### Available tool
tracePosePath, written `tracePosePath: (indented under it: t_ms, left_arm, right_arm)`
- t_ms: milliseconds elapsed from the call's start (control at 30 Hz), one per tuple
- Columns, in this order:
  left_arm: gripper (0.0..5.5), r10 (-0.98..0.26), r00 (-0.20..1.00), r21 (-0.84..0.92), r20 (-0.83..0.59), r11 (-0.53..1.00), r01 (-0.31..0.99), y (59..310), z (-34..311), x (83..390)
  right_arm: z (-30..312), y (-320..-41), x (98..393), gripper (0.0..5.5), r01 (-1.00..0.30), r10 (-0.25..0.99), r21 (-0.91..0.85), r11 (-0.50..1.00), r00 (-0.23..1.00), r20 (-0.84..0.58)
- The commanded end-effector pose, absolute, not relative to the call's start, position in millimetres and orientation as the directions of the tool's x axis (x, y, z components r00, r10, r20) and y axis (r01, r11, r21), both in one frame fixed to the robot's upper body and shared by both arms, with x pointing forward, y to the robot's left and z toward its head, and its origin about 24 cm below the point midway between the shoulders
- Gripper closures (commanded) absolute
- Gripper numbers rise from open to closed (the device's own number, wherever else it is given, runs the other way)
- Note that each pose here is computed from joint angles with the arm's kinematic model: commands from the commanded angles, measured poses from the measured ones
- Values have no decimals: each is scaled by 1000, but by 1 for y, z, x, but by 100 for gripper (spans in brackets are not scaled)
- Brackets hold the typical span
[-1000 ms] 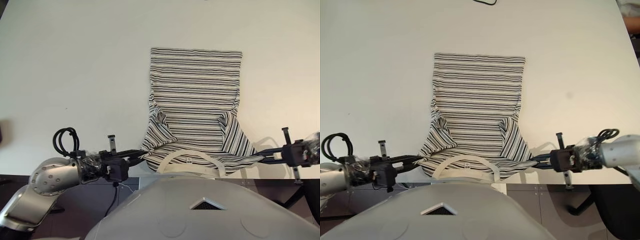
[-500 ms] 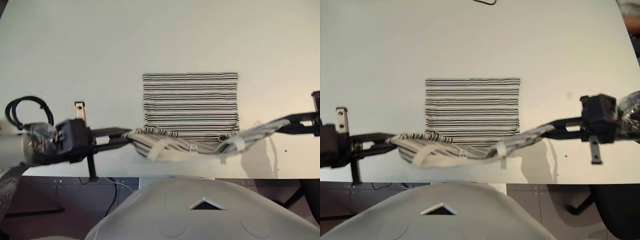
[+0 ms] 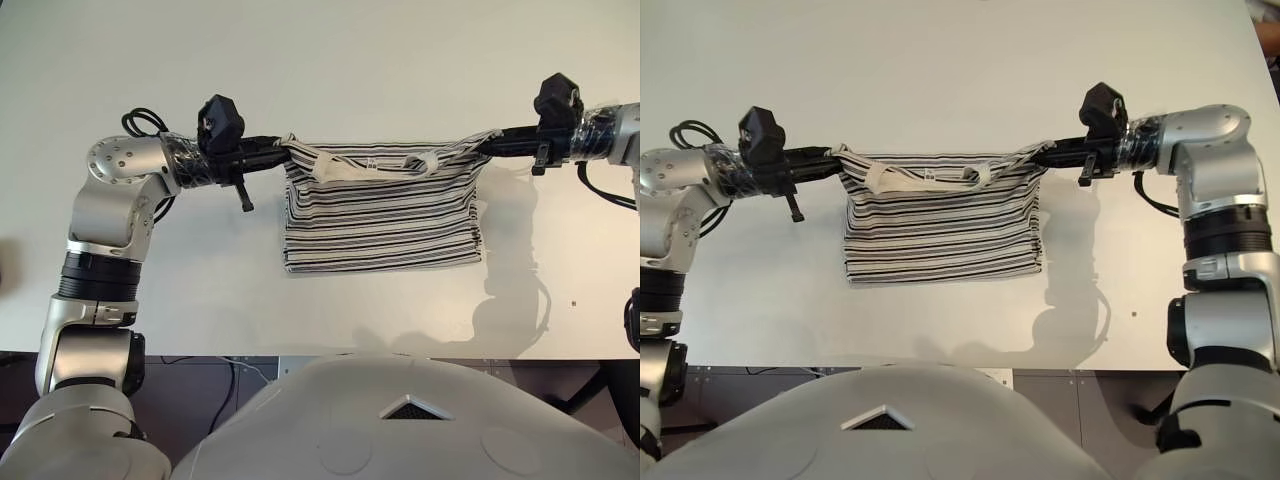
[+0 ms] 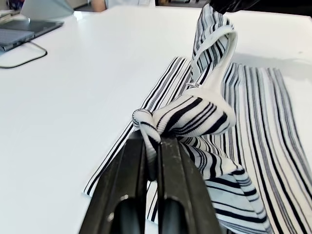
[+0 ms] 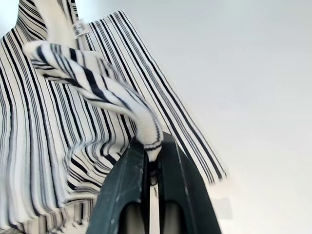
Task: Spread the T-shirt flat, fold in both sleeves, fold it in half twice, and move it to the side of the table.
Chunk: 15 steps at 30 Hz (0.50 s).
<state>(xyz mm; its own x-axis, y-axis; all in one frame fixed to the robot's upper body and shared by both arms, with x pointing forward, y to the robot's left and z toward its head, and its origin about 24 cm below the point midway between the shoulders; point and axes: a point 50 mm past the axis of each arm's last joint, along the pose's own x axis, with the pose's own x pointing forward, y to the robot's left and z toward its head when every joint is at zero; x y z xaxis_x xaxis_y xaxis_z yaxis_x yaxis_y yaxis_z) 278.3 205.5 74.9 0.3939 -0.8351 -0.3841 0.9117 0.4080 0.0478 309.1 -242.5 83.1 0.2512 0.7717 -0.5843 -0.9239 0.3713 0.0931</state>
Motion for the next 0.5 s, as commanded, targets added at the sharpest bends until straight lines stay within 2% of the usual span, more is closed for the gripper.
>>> tracePosePath:
  t_ms: [33, 67, 100, 233, 367, 500]
  left_arm:
    - [507, -707, 470, 141, -529, 473, 870, 204, 40, 305]
    - [475, -677, 496, 169, -544, 491, 855, 206, 34, 308]
    - [451, -650, 533, 200, -542, 517, 833, 209, 29, 310]
    - [389, -628, 615, 276, -476, 558, 783, 214, 23, 308]
    - [385, -648, 662, 226, -377, 628, 744, 211, 31, 312]
    - [385, -575, 758, 197, -307, 741, 642, 210, 41, 325]
  right_arm:
    - [63, -230, 322, 540, -914, 721, 62, 401, 273, -636]
    - [60, -229, 325, 540, -905, 710, 42, 423, 303, -635]
    - [59, -228, 327, 510, -893, 717, 42, 448, 330, -613]
    - [56, -234, 326, 451, -838, 717, 70, 541, 416, -559]
    - [49, -241, 323, 451, -773, 680, 101, 626, 477, -557]
    - [50, -238, 325, 451, -761, 626, -23, 649, 550, -553]
